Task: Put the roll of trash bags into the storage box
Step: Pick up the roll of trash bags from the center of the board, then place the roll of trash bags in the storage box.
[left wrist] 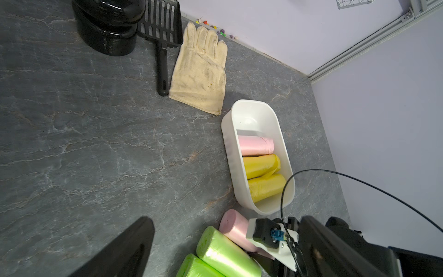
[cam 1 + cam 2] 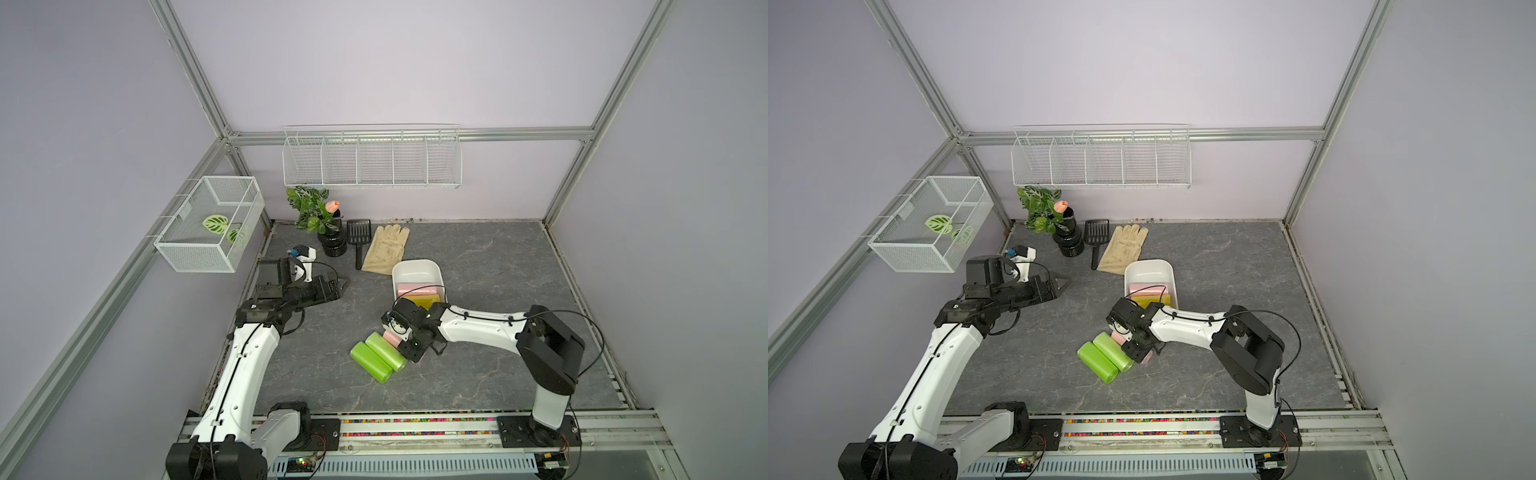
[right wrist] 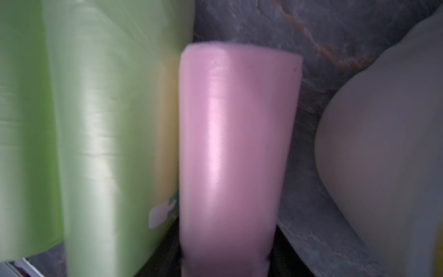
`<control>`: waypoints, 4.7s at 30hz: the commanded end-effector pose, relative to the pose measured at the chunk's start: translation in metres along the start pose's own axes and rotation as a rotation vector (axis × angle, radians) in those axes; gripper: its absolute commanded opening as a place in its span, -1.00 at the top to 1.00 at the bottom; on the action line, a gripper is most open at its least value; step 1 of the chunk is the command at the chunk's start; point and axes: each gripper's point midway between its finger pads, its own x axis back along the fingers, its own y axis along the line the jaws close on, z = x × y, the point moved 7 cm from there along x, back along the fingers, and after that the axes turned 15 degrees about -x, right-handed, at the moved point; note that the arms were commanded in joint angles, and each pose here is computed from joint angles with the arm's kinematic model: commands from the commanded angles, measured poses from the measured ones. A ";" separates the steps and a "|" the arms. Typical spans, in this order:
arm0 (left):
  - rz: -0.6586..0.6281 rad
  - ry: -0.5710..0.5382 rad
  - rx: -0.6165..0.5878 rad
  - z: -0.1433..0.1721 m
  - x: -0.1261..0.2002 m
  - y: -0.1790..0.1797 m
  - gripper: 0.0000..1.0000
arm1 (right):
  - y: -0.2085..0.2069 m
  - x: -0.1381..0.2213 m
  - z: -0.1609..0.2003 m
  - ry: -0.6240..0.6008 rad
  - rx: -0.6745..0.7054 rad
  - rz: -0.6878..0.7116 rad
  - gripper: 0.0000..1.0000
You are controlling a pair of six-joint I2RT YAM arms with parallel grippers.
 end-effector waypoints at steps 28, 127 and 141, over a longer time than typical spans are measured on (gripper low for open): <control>0.018 -0.031 -0.031 -0.006 0.006 -0.006 -1.00 | -0.015 0.159 0.001 -0.561 0.153 0.352 0.98; 0.006 -0.037 -0.038 -0.006 0.008 -0.007 -0.99 | -0.181 0.011 -0.162 -0.136 0.714 0.127 -0.31; 0.008 -0.049 -0.043 -0.007 0.011 -0.009 -1.00 | -0.168 0.074 -0.151 -0.240 0.717 0.172 -0.30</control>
